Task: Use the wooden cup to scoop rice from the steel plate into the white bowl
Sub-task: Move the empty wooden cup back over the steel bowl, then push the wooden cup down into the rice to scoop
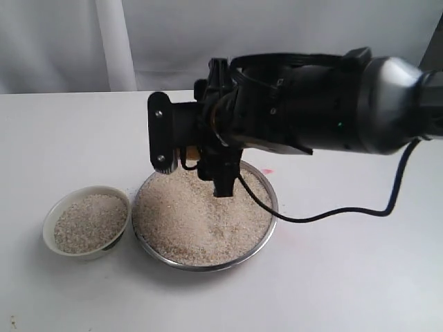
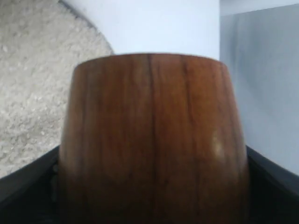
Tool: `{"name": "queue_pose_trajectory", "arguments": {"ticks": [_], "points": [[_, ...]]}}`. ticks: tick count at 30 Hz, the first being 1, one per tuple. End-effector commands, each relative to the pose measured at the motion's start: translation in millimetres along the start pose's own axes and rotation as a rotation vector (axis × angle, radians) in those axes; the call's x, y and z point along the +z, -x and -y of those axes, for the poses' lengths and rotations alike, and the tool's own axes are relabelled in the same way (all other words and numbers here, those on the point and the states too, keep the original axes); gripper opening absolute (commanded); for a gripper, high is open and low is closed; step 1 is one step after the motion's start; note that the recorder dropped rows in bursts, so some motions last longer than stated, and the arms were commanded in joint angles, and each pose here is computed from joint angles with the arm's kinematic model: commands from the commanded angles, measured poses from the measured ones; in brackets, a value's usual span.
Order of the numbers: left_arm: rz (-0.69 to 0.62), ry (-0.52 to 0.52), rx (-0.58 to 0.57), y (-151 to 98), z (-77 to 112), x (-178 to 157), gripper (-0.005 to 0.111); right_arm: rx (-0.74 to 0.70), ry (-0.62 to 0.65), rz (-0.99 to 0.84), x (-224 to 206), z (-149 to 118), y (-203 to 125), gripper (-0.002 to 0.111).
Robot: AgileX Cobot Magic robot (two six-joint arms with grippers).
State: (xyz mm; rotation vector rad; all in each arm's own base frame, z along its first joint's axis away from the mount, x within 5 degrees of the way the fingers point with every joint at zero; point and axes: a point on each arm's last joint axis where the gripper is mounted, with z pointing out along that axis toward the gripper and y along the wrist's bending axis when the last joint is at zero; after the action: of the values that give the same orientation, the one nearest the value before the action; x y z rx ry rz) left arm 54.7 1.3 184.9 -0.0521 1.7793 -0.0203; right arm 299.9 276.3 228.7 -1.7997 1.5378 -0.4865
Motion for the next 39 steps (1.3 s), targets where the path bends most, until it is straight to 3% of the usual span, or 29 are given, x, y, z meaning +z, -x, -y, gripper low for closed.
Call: {"name": "queue_pose_trajectory", "arguments": {"ticks": [1, 5, 15, 26, 39], "points": [[0.012, -0.008, -0.007, 3, 0.6, -1, 0.000, -0.138, 0.040, -0.035, 25, -11, -10, 0.003], [0.012, -0.008, -0.007, 3, 0.6, -1, 0.000, -0.236, 0.070, -0.062, 43, -20, -14, 0.003], [0.012, -0.008, -0.007, 3, 0.6, -1, 0.000, -0.321, 0.108, -0.103, 66, -27, -15, 0.002], [0.012, -0.008, -0.007, 3, 0.6, -1, 0.000, -0.312, 0.102, -0.138, 82, -18, -21, 0.000], [0.012, -0.008, -0.007, 3, 0.6, -1, 0.000, -0.348, 0.137, -0.151, 103, -30, -22, 0.000]]}}
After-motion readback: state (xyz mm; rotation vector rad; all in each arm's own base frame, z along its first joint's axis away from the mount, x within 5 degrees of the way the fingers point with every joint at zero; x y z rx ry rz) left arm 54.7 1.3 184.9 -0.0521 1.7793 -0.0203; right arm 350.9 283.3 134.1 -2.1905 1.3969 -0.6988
